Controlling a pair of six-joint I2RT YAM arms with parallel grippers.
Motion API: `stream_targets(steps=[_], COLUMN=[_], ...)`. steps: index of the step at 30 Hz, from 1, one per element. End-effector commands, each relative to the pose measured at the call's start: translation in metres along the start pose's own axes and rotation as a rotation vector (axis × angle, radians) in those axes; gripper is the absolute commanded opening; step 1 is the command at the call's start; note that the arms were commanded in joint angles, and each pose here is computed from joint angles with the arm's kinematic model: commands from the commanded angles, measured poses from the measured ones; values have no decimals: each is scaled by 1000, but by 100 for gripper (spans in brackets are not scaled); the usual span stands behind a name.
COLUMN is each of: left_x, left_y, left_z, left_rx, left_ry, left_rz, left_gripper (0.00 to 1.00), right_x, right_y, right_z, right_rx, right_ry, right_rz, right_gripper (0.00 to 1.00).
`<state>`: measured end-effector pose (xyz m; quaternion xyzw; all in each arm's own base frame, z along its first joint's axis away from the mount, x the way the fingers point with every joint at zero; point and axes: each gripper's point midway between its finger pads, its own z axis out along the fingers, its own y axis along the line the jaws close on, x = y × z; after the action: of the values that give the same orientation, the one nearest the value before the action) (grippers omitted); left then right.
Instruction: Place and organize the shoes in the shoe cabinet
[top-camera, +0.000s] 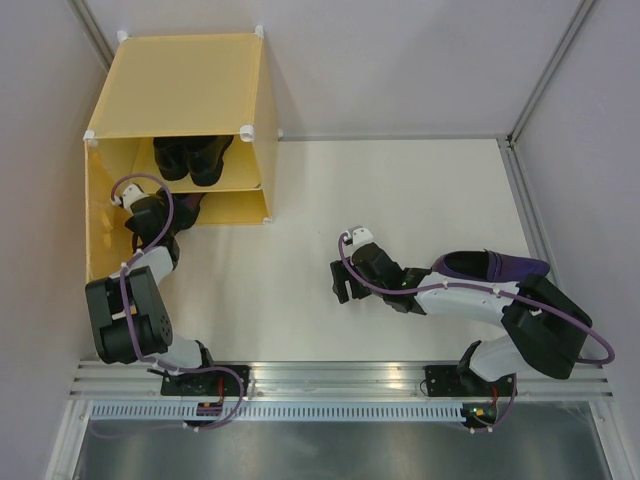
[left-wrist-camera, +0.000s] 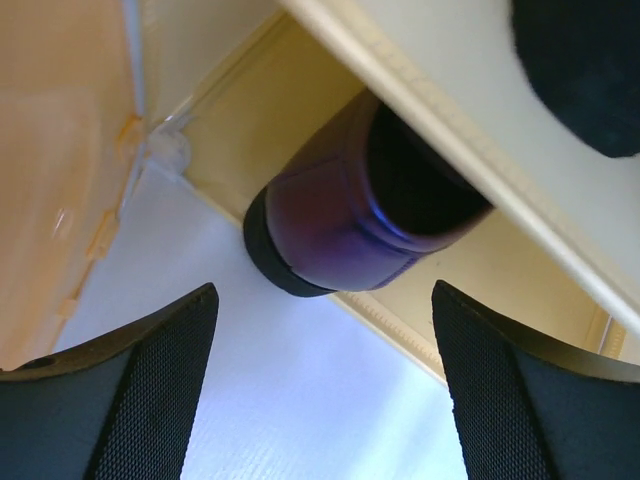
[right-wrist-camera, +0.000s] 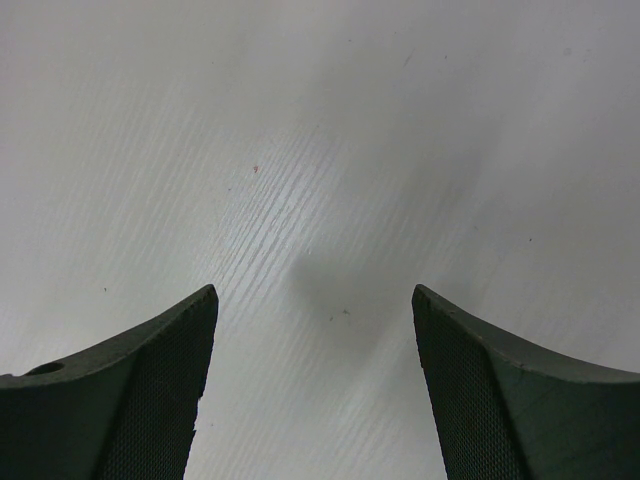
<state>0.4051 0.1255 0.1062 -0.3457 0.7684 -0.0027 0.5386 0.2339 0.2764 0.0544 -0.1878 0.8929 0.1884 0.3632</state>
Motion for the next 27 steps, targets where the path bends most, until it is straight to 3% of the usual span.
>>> stream_targets(steps=[1, 8, 13, 27], left_x=[-20, -17, -12, -16], left_y=[10, 28, 35, 50], left_z=[-2, 0, 5, 20], left_rx=[-41, -142, -191, -313], left_ry=[-77, -78, -65, -96], left_rz=[-94, -174, -223, -340], left_gripper=[88, 70, 64, 62], right_x=[-23, -23, -23, -22], right_y=[7, 6, 6, 7], right_z=[-1, -1, -1, 0], right_rx=[-16, -14, -15, -18], right_ry=[-63, -64, -62, -58], right_rz=[6, 7, 6, 1], right_gripper=[83, 82, 82, 82])
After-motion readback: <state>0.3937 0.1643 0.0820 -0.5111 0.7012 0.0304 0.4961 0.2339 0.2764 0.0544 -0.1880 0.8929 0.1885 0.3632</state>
